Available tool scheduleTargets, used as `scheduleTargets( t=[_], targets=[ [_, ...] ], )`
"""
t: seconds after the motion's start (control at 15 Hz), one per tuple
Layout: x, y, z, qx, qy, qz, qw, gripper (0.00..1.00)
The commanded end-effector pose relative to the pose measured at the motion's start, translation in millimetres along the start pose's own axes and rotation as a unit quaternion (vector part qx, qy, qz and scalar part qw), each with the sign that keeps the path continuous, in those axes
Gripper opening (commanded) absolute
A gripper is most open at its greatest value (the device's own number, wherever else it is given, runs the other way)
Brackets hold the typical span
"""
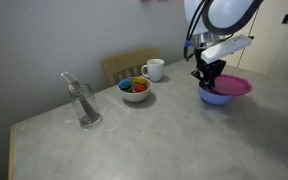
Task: Place the lid on the bowl then put it on the table
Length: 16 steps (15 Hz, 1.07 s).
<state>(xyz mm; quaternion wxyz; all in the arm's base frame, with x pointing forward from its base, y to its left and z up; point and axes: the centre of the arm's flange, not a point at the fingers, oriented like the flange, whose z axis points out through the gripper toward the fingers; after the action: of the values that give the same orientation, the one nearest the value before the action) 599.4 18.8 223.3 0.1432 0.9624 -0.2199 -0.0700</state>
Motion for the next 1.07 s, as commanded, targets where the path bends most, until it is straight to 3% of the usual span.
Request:
scheduleTargets(
  t=[0.0, 0.53, 1.0],
  targets=[
    [-5.6, 4.6, -1.8, 0.011, 0.013, -0.005, 0.9998, 0.03],
    [-17.9, -9.8, -35.6, -0.010, 0.020, -0.017, 0.9996, 0.03],
    [-31.3, -65.1, -90.9, -0.072, 0.049, -0.091, 0.9920, 0.03]
  ],
)
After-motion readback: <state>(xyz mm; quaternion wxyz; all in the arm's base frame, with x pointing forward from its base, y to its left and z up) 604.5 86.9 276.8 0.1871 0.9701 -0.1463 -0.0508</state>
